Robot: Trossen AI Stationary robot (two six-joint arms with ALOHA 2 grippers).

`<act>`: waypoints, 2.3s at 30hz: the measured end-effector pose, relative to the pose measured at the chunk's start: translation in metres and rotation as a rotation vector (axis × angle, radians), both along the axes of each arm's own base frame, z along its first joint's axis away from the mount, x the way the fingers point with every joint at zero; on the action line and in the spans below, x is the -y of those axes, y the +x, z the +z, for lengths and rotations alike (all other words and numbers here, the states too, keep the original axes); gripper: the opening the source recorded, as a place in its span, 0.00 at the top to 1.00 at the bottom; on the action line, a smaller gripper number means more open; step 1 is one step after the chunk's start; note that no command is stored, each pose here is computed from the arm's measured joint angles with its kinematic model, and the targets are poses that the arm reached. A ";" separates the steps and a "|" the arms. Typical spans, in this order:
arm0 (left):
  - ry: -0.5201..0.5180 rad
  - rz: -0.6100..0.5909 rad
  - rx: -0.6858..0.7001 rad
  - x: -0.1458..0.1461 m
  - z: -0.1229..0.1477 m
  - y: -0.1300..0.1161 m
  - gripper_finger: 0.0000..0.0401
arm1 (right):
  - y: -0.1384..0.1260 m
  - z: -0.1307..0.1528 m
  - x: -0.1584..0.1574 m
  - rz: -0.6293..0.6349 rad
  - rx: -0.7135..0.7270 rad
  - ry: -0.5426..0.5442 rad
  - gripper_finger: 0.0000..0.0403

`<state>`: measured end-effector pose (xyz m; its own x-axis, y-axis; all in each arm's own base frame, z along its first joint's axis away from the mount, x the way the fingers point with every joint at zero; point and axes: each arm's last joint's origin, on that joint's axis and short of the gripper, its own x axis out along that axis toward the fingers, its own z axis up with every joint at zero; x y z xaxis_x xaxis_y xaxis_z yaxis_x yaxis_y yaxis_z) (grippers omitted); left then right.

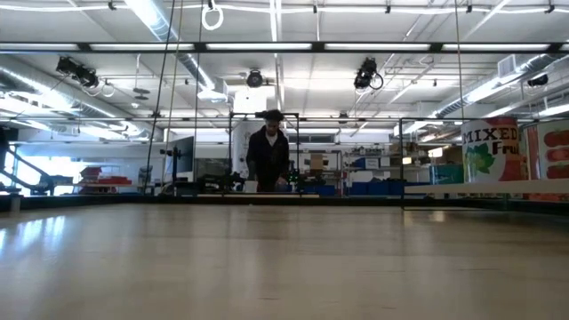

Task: Pick and place cans onto a shelf
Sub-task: Put the canned oranges can on the shelf

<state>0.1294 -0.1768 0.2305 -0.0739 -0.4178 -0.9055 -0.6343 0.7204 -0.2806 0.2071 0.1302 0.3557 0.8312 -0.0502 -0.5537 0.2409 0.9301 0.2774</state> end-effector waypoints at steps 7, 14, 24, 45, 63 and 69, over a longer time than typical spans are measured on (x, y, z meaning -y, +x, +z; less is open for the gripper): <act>-0.019 -0.005 -0.013 0.025 -0.017 0.004 0.60 | -0.017 0.000 -0.020 0.100 -0.003 -0.004 0.13; -0.003 -0.010 -0.043 0.042 -0.028 -0.005 0.39 | -0.024 0.010 -0.016 0.064 0.060 0.013 0.14; 0.089 0.029 0.041 0.055 -0.043 -0.008 0.40 | -0.029 0.013 -0.015 0.044 0.076 0.072 0.14; 0.384 0.160 0.588 -0.005 -0.042 0.089 0.41 | -0.020 0.013 -0.005 -0.010 0.077 0.043 0.14; 0.481 0.056 1.029 -0.087 0.003 0.170 0.41 | 0.046 0.000 0.013 0.165 0.103 -0.353 0.14; 0.516 -0.054 0.956 -0.094 0.049 0.143 0.41 | 0.086 -0.026 0.013 0.251 0.077 -0.316 0.10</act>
<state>0.2723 -0.0826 0.2797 0.7482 0.0121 -0.6634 -0.2779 0.9137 -0.2967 0.2931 0.1173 0.3299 0.8779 0.0021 -0.4789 -0.0147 0.9996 -0.0226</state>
